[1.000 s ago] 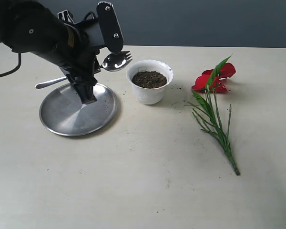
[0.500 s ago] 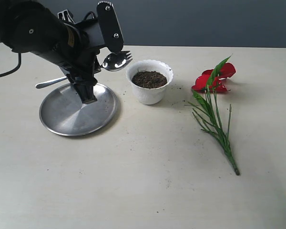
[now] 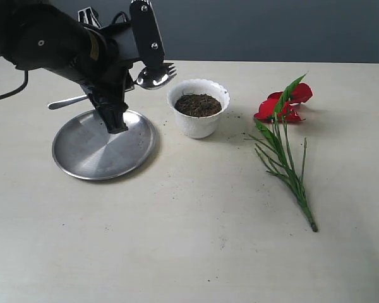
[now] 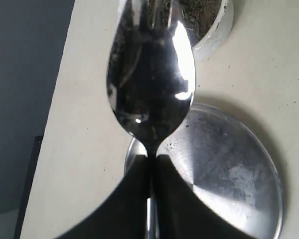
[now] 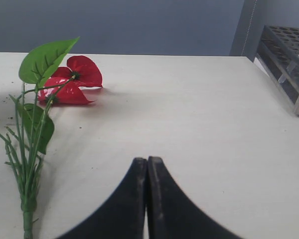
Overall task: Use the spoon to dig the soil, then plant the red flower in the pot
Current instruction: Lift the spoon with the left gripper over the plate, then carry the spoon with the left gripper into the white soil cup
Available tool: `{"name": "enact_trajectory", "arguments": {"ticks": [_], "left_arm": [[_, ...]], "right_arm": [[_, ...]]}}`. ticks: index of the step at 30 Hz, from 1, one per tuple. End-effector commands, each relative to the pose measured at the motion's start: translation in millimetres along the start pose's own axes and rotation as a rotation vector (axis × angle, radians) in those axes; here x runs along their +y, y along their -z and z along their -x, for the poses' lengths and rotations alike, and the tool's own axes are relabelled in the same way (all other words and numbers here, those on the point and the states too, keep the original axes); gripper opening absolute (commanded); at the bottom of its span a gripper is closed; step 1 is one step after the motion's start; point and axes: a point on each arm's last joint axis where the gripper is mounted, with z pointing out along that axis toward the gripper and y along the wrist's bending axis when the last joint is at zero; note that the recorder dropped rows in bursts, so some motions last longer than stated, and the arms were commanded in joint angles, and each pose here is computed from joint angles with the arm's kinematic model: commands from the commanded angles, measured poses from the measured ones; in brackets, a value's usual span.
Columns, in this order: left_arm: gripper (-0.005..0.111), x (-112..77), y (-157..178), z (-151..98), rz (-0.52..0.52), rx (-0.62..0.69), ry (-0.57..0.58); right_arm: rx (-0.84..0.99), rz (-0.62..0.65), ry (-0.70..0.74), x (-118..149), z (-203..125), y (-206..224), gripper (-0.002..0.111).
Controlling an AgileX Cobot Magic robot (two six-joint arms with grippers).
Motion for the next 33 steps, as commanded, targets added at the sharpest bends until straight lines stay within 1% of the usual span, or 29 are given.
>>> {"name": "enact_trajectory", "arguments": {"ticks": [1, 6, 9, 13, 15, 16, 17, 18, 19, 20, 21, 23, 24, 25, 27, 28, 29, 31, 33], "left_arm": [[0.0, 5.1, 4.2, 5.5, 0.049, -0.046, -0.032], [0.0, 8.5, 4.4, 5.9, 0.088, -0.046, -0.105], [0.0, 10.0, 4.4, 2.7, 0.103, -0.005, -0.211], [0.0, 14.5, 5.1, -3.8, 0.14, 0.082, -0.36], [0.0, 16.9, 5.8, -6.6, 0.158, 0.122, -0.413], [0.0, 16.9, 6.4, -6.9, 0.174, 0.167, -0.482], [0.0, 16.3, 7.4, -5.6, 0.186, 0.186, -0.524], [0.0, 13.9, 10.1, 0.3, 0.218, 0.211, -0.619], [0.0, 12.3, 11.9, 4.2, 0.239, 0.225, -0.672], [0.0, 9.4, 15.6, 12.1, 0.283, 0.246, -0.773], [0.0, 8.4, 17.6, 16.1, 0.309, 0.257, -0.825], [0.0, 6.5, 24.0, 28.7, 0.402, 0.305, -1.026], [0.0, 5.2, 23.5, 30.8, 0.409, 0.343, -1.115], [0.0, 3.8, 19.8, 32.4, 0.412, 0.414, -1.241], [0.0, 0.5, 7.4, 34.6, 0.424, 0.563, -1.406], [0.0, -0.8, 2.4, 35.9, 0.435, 0.601, -1.448], [0.0, -3.2, -5.8, 39.3, 0.463, 0.66, -1.521], [0.0, -7.5, -17.2, 45.0, 0.502, 0.702, -1.62], [0.0, -13.8, -26.3, 46.2, 0.481, 0.696, -1.648]], "right_arm": [[-0.011, -0.004, 0.002, -0.2, -0.3, -0.3, 0.0], [-0.011, -0.004, 0.002, -0.2, -0.3, -0.3, 0.0], [-0.011, -0.004, 0.002, -0.2, -0.3, -0.3, 0.0], [-0.011, -0.004, 0.002, -0.2, -0.3, -0.3, 0.0], [-0.011, -0.003, 0.0, -0.2, -0.3, -0.3, 0.0], [-0.011, -0.003, 0.0, -0.2, -0.3, -0.3, 0.0], [-0.011, -0.003, 0.0, -0.2, -0.3, -0.3, 0.0], [-0.011, -0.003, 0.0, -0.2, -0.3, -0.3, 0.0], [-0.011, -0.003, 0.0, -0.2, -0.3, -0.3, 0.0], [-0.011, -0.003, 0.0, -0.2, -0.3, -0.3, 0.0], [-0.011, -0.003, 0.0, -0.2, -0.3, -0.3, 0.0], [-0.011, -0.003, 0.0, -0.2, -0.3, -0.3, 0.0], [-0.011, -0.003, 0.0, -0.2, -0.3, -0.3, 0.0], [-0.011, -0.003, 0.0, -0.2, -0.3, -0.3, 0.0], [-0.011, -0.003, 0.0, -0.2, -0.3, -0.3, 0.0], [-0.011, -0.003, 0.0, -0.2, -0.3, -0.3, 0.0], [-0.011, -0.003, 0.0, -0.2, -0.3, -0.3, 0.0], [-0.011, -0.003, 0.0, -0.2, -0.3, -0.3, 0.0], [-0.011, -0.003, 0.0, -0.2, -0.3, -0.3, 0.0]]}}
